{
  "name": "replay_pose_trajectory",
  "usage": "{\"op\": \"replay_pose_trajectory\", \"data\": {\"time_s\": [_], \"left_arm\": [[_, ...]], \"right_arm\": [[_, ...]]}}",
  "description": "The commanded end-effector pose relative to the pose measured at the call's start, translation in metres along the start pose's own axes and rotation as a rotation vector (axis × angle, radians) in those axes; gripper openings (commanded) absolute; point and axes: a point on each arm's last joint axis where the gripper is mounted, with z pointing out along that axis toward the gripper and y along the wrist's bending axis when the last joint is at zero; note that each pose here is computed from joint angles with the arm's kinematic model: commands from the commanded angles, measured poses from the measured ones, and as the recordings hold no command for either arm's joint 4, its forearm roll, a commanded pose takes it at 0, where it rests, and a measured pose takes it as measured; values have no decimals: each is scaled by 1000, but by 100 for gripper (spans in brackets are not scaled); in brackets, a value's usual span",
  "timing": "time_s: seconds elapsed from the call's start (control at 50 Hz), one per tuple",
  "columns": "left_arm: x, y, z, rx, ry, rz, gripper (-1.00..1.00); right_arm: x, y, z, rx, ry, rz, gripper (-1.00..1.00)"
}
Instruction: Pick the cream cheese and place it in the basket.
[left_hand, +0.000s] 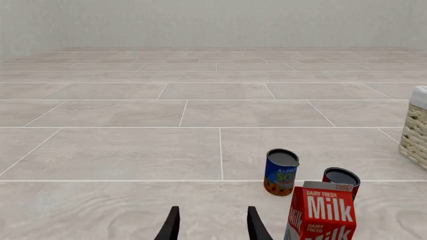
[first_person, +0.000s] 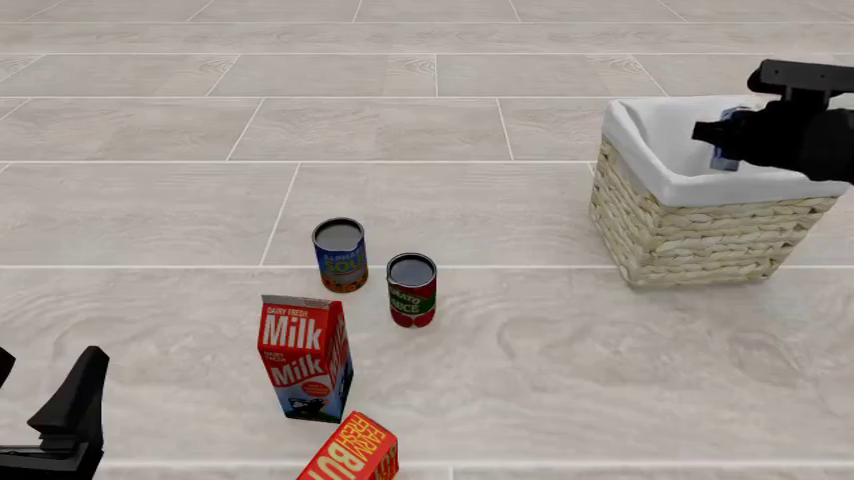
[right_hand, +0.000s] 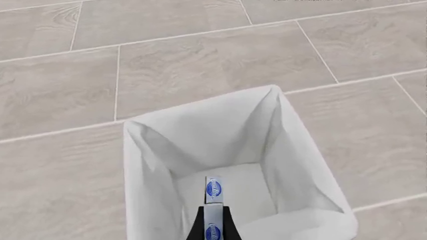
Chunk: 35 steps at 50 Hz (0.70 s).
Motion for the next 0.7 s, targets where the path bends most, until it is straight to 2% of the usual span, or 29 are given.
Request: {"op": "replay_pose_trajectory", "data": {"time_s": [0.02,0.08,0.1,0.22,0.32,0.56,0.7], "left_arm": [[0,0,0,0,0,0,100],[0,0,0,0,0,0,100],[0,0,0,0,0,0,100],[0,0,0,0,0,0,100],[0,0,0,0,0,0,100],[0,0,0,0,0,0,100],[0,0,0,0,0,0,100]], "right_arm": [[-8,0,-4,0,-19,1,-100],[-9,1,-5,-2,-19,-2,-100],[-9,1,-4,-2,-19,-3,100],[-9,2,-5,-4,-13,3,100],[-11,4,-10,-9,-16,-20,100],[-15,5,-15,-10,-23,-29,100],[-20,7,-33,-17,-45,-32,100]]}}
